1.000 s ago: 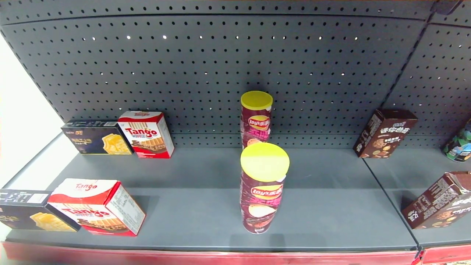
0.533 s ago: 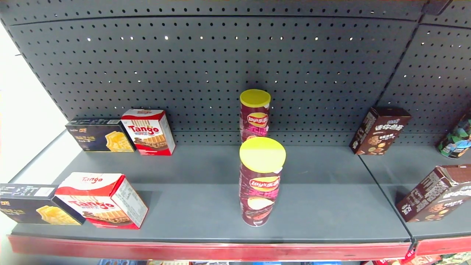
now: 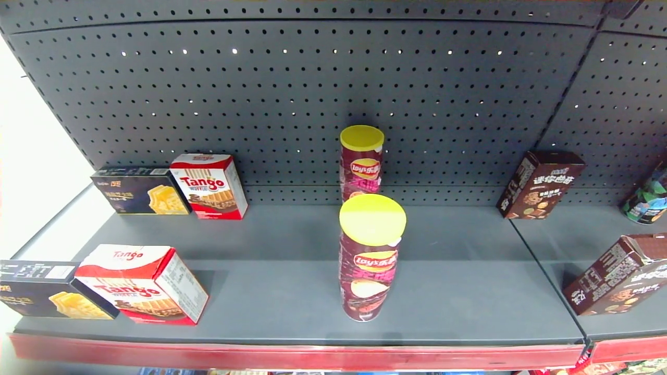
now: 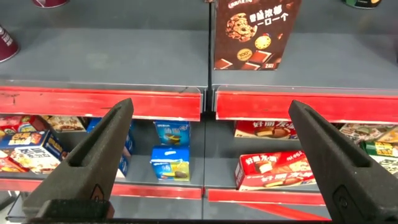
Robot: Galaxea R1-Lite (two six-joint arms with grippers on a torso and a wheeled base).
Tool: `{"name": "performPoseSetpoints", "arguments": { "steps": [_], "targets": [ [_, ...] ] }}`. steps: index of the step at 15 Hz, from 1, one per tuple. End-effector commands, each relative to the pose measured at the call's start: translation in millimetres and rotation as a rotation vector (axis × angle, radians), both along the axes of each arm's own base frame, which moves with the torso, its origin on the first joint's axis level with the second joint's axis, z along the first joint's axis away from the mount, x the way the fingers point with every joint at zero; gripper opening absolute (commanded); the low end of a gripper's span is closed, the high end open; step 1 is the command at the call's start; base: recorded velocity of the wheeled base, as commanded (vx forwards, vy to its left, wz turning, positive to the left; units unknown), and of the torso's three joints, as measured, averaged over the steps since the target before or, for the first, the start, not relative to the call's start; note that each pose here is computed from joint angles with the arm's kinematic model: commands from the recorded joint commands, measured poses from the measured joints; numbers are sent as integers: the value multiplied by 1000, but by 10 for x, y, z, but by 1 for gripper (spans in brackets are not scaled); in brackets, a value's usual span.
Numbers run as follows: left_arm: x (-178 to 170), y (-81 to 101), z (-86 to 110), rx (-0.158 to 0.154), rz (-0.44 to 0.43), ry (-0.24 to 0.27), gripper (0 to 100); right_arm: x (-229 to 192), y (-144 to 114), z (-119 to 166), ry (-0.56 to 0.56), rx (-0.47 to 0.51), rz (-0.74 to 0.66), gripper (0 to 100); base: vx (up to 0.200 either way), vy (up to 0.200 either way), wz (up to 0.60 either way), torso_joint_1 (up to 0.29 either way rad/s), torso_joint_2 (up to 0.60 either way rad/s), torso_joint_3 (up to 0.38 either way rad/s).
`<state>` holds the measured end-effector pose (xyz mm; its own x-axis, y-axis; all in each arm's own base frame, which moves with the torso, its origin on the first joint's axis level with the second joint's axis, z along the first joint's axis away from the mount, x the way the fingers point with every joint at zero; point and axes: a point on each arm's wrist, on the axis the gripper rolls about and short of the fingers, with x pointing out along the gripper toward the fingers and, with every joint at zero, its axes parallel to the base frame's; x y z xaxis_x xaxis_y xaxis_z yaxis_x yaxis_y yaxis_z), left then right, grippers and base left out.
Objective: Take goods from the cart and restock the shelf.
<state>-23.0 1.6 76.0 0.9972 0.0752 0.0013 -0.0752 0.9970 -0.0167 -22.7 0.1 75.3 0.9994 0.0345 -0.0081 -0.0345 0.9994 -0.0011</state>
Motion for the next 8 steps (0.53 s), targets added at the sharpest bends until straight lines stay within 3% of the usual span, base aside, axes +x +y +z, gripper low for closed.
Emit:
{"name": "performPoseSetpoints", "arguments": {
  "steps": [1,8],
  "targets": [
    [0,0,-1,0,1,0,100,-1,0,3,0,0,1,100,0,0,0,0,0,0],
    [0,0,-1,0,1,0,100,1,0,0,1,-2,1,100,0,0,0,0,0,0]
  ]
}}
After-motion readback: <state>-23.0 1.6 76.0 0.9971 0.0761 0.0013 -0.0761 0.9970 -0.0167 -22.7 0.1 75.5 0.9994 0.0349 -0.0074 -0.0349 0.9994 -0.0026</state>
